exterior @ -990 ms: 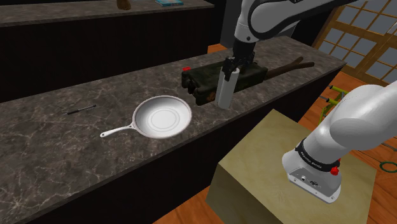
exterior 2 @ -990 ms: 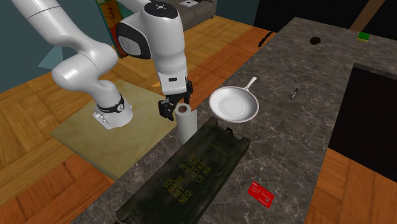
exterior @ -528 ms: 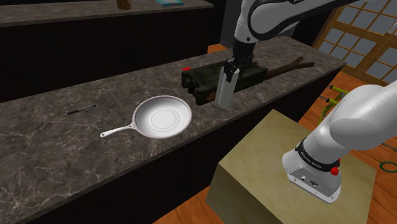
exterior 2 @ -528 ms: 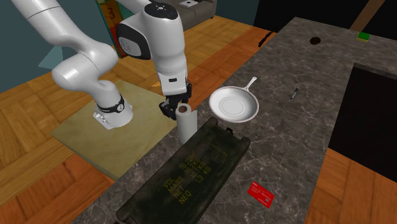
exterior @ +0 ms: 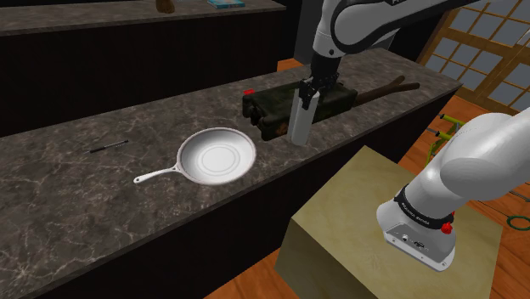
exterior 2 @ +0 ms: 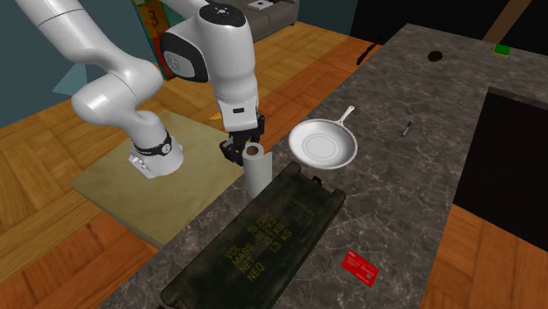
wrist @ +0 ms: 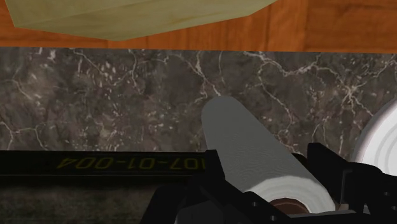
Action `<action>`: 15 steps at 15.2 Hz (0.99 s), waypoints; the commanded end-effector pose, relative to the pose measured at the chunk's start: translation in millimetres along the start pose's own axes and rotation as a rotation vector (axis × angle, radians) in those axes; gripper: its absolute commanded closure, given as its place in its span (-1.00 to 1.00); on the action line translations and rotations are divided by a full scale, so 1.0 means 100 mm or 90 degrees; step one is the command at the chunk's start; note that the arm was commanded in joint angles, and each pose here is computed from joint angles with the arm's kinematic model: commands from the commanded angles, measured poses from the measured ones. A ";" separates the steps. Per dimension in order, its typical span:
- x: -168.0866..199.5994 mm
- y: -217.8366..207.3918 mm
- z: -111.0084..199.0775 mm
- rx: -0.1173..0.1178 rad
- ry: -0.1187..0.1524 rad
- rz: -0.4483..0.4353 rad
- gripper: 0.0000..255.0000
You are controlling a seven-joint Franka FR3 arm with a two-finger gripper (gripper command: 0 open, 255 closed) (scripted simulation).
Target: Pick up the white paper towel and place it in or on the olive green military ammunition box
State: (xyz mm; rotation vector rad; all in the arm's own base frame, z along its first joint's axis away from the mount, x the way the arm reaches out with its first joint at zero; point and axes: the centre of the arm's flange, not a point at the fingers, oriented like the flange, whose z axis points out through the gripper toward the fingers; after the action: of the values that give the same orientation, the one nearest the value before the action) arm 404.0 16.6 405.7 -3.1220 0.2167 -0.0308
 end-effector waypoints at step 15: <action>0.01 -0.01 -0.74 0.000 0.000 0.000 1.00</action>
State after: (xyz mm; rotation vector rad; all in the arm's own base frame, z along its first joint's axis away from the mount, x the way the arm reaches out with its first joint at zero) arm 405.4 16.6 473.4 -3.1220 0.2165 -0.0310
